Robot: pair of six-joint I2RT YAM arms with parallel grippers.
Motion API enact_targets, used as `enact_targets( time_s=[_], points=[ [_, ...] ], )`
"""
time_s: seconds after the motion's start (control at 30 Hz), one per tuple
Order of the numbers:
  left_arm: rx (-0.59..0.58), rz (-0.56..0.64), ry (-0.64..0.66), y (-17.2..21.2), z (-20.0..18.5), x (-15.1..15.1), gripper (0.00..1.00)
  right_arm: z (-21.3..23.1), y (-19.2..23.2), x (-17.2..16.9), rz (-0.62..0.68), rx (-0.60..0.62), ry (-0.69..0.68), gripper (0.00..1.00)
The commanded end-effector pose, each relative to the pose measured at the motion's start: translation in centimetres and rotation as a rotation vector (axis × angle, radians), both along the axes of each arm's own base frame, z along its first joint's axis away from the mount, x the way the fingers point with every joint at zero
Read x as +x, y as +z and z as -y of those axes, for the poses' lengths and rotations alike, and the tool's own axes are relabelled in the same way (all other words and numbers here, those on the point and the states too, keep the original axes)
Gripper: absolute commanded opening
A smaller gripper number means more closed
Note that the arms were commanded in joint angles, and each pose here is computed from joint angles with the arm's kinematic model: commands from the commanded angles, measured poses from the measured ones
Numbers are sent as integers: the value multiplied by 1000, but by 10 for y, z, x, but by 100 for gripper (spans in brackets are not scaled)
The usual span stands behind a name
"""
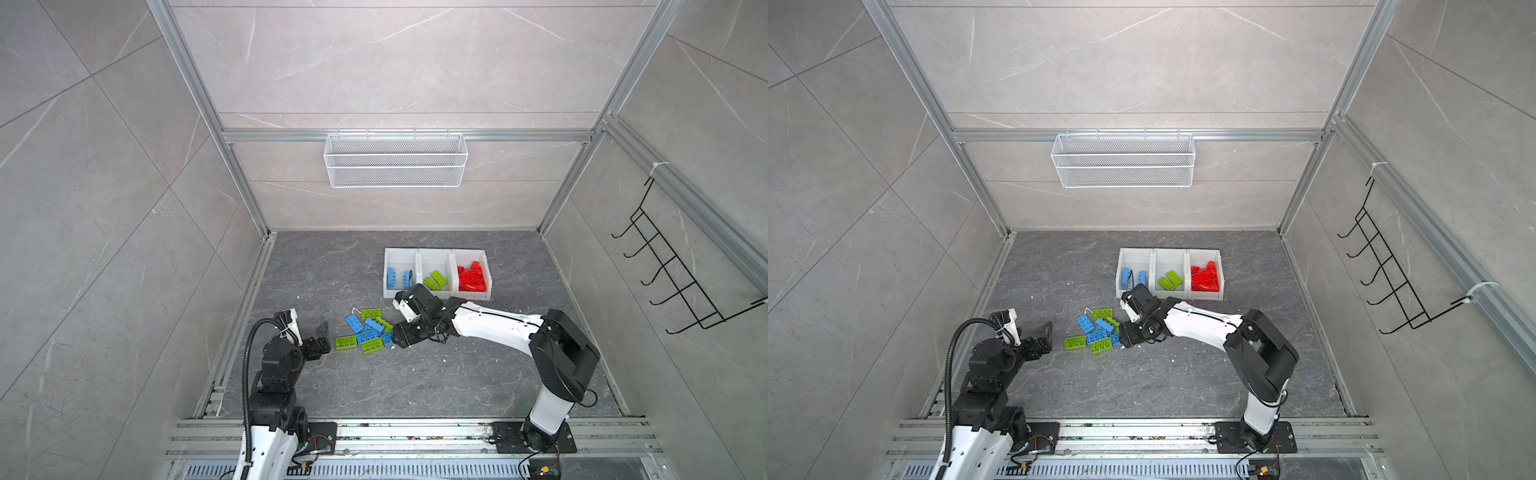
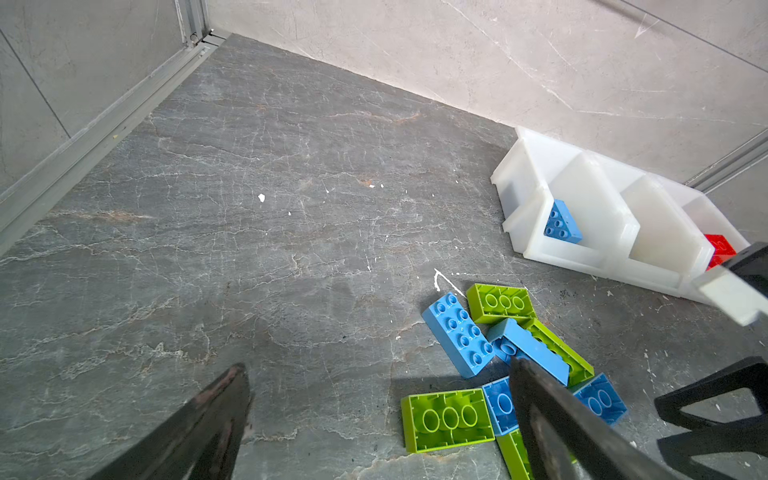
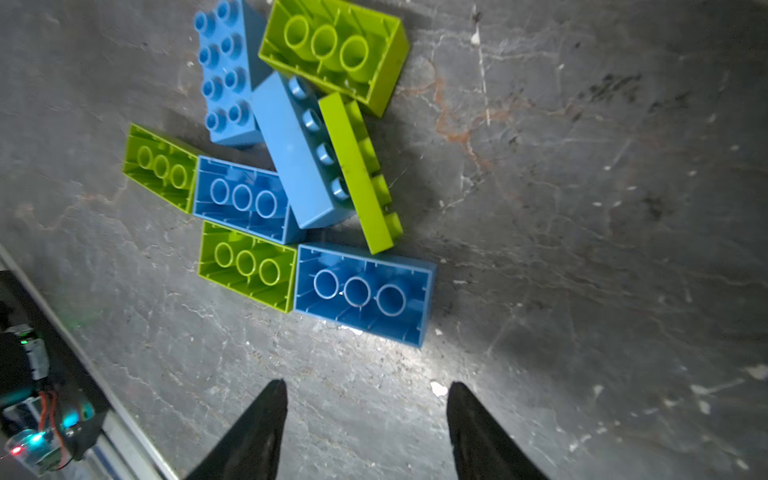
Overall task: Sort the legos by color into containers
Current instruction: 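Release the red brick and move the open right gripper to a blue brick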
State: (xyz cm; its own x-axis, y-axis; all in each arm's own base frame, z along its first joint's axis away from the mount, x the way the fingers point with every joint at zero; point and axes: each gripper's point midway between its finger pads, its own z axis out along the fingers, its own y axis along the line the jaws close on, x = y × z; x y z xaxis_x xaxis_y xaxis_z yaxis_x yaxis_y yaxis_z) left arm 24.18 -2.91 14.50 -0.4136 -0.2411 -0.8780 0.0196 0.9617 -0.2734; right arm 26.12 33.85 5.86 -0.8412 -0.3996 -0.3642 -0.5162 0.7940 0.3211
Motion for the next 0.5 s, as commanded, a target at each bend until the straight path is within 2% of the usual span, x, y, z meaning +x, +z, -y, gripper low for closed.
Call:
enact_targets(
  time_s=[0.0,0.47],
  points=[
    [-9,38,9,13,-1,2,100,2,-6,12,42,-87,-16,63],
    [-8,43,13,14,-2,1,100,17,-32,21,43,-210,-24,61]
  ],
)
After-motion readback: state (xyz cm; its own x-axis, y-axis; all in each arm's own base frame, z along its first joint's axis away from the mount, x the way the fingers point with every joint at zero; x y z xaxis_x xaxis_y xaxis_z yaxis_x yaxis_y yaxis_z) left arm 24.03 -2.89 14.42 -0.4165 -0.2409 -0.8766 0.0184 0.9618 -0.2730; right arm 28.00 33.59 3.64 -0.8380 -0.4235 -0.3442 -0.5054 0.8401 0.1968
